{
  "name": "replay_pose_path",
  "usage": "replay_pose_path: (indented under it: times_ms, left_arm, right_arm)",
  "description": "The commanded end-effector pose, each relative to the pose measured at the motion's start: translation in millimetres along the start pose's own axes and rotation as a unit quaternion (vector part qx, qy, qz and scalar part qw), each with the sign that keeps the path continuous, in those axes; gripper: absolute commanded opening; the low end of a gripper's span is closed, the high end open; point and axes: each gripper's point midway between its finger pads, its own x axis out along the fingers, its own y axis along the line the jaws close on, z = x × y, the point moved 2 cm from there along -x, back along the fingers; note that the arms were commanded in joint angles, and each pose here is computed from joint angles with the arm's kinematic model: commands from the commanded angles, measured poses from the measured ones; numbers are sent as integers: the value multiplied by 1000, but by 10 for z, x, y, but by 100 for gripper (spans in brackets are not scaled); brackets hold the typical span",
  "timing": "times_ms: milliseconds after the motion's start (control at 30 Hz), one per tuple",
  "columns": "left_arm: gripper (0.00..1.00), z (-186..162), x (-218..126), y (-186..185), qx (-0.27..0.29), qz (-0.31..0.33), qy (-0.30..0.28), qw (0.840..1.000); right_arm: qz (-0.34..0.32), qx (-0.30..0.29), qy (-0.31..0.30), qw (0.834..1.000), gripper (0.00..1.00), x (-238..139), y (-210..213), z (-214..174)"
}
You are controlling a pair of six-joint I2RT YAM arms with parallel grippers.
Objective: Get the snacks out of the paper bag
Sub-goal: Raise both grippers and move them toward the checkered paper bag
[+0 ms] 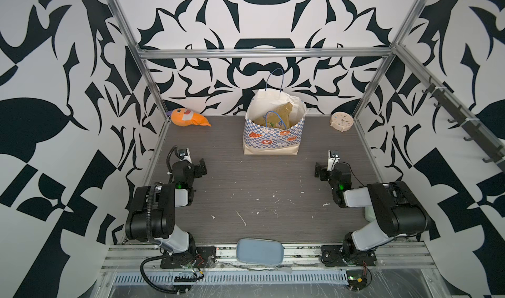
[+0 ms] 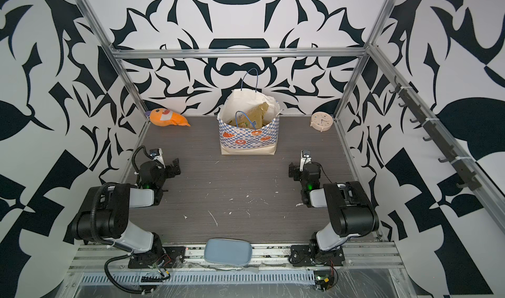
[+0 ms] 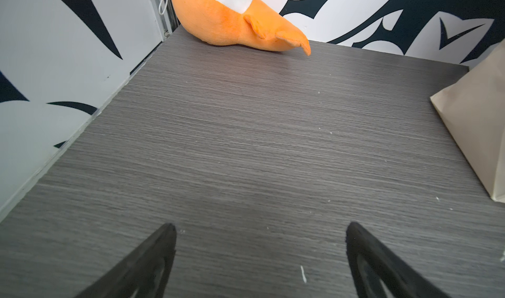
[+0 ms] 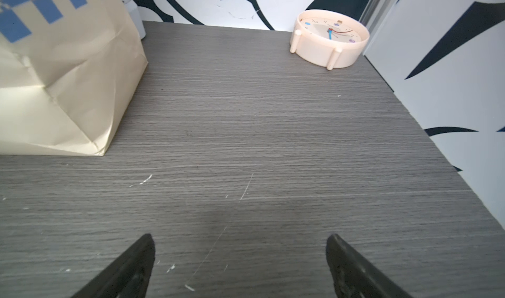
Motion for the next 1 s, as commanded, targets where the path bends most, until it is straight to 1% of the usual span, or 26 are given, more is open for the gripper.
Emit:
replay_pose_path:
  times_ms: [0,33,67,100,133,167,233,300,333,367,433,533,567,600,667,733,833,867,900,967]
  left_arm:
    - [99,268,-95,-80,4,-11,-37,999]
    - [99,360,-183,-105,9,0,-34,999]
    - [99,501,-302,-137,11,10,-35,999]
    - [99,738,-472,-169,-4,8,-56,998]
    - [99,882,-583,-195,-24,3,-71,997]
    - [99,1096,-725,-224,-48,-5,-93,995]
    - [96,1461,-925,-299,-74,-21,-105,992]
    - [90,1838,-1062,-446,-77,-47,-93,992]
    - [90,1950,-1084,-504,-80,-53,-85,992]
    - [90,2134,-1119,-621,-77,-72,-82,991]
    - [90,2380,-1112,-841,-69,-101,-70,990]
    - [92,2653,-973,-1139,-58,-136,-40,988]
    - [92,2656,-813,-1251,-55,-151,-19,987]
    - [93,2711,-725,-1344,-54,-166,-12,985]
    - [93,2772,-536,-1464,-62,-186,3,981]
    - [91,2786,-313,-1538,-65,-193,14,979]
    - [89,2755,72,-1602,-68,-201,48,976]
    - [86,2729,217,-1639,-68,-209,60,974]
    - [82,2702,359,-1674,-72,-217,72,971]
    - [73,2647,599,-1776,-86,-251,99,959]
  right_arm:
    - [-76,34,-28,996,100,-143,-234,441]
    - [-93,46,-1,995,100,-219,-293,500]
    - [-109,84,-2,990,100,-311,-354,637]
    - [-136,141,-11,980,100,-407,-454,723]
    - [-149,195,-12,969,100,-486,-520,761]
    - [-120,211,-2,970,98,-556,-485,853]
    - [-62,191,-9,980,83,-691,-335,1125]
    - [-38,189,-25,981,74,-840,-274,1445]
    - [-35,194,-31,980,74,-888,-276,1585]
    - [-28,196,-32,980,73,-927,-261,1734]
    - [13,190,-35,981,72,-965,-142,2063]
    - [45,189,-20,981,72,-914,-3,2492]
    - [61,188,-11,980,72,-852,64,2606]
    - [76,187,0,979,73,-781,124,2713]
    - [95,186,29,978,73,-598,230,2828]
    - [119,174,57,976,73,-391,354,2896]
    - [131,167,89,973,67,-60,433,2917]
    - [140,174,101,969,66,59,445,2890]
    - [147,187,113,965,61,177,442,2855]
    - [158,209,128,956,54,372,412,2810]
